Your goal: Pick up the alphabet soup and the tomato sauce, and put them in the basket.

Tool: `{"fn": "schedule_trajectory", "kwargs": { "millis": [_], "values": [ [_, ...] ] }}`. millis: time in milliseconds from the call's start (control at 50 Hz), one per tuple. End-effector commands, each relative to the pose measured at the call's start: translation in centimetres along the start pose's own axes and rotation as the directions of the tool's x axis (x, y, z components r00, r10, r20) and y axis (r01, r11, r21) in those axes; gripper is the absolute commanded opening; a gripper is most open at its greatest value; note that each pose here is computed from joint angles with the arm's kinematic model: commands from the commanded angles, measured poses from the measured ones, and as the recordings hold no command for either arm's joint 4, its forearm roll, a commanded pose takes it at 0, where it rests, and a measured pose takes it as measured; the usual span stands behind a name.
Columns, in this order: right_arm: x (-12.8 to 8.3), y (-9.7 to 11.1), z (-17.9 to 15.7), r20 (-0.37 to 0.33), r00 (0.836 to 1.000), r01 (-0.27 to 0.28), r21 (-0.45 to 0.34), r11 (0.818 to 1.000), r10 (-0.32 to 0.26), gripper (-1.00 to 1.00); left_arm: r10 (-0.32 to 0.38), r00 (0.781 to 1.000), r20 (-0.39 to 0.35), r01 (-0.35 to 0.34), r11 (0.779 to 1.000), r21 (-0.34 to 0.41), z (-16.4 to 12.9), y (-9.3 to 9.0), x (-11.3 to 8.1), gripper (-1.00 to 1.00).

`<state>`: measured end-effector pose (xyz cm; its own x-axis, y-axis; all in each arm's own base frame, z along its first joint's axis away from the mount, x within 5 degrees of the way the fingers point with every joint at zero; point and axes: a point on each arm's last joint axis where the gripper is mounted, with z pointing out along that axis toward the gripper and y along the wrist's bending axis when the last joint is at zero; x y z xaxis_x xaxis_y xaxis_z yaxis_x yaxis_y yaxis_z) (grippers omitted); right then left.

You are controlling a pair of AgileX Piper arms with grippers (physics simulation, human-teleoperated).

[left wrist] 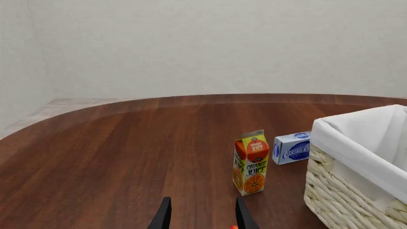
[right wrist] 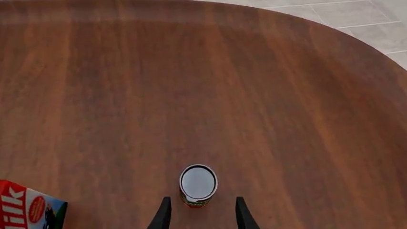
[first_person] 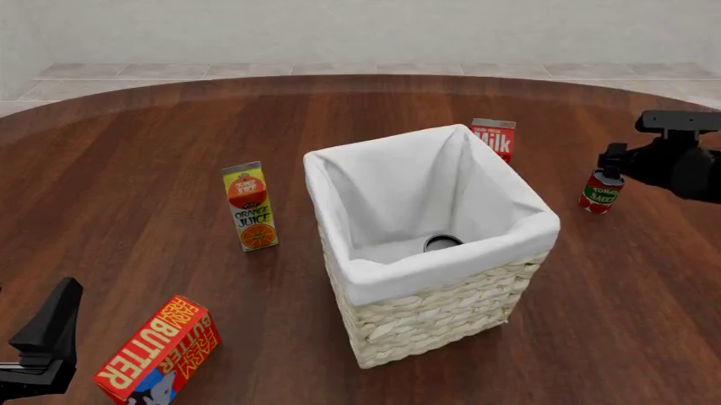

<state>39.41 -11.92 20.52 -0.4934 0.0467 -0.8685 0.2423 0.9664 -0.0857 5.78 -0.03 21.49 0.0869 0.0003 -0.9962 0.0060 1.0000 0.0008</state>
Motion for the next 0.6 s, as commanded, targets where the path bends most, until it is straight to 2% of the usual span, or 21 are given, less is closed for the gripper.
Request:
{"fn": "schedule_trajectory", "kwargs": {
  "millis": [20, 600],
  "values": [
    [0.5, 0.0, 0.9, -0.01, 1.0, -0.004, -0.001, 1.0, 0.004, 1.0, 0.0, 1.0, 0.0, 0.0, 1.0, 0.001, 0.0, 0.0, 0.0, 1.0],
    [2.0, 0.4, 3.1, -0.038, 0.999, -0.009, -0.008, 1.0, 0.009, 1.0, 0.0, 1.0, 0.0, 0.0, 1.0, 0.0, 0.0, 0.0, 0.0, 1.0]
  ]
}}
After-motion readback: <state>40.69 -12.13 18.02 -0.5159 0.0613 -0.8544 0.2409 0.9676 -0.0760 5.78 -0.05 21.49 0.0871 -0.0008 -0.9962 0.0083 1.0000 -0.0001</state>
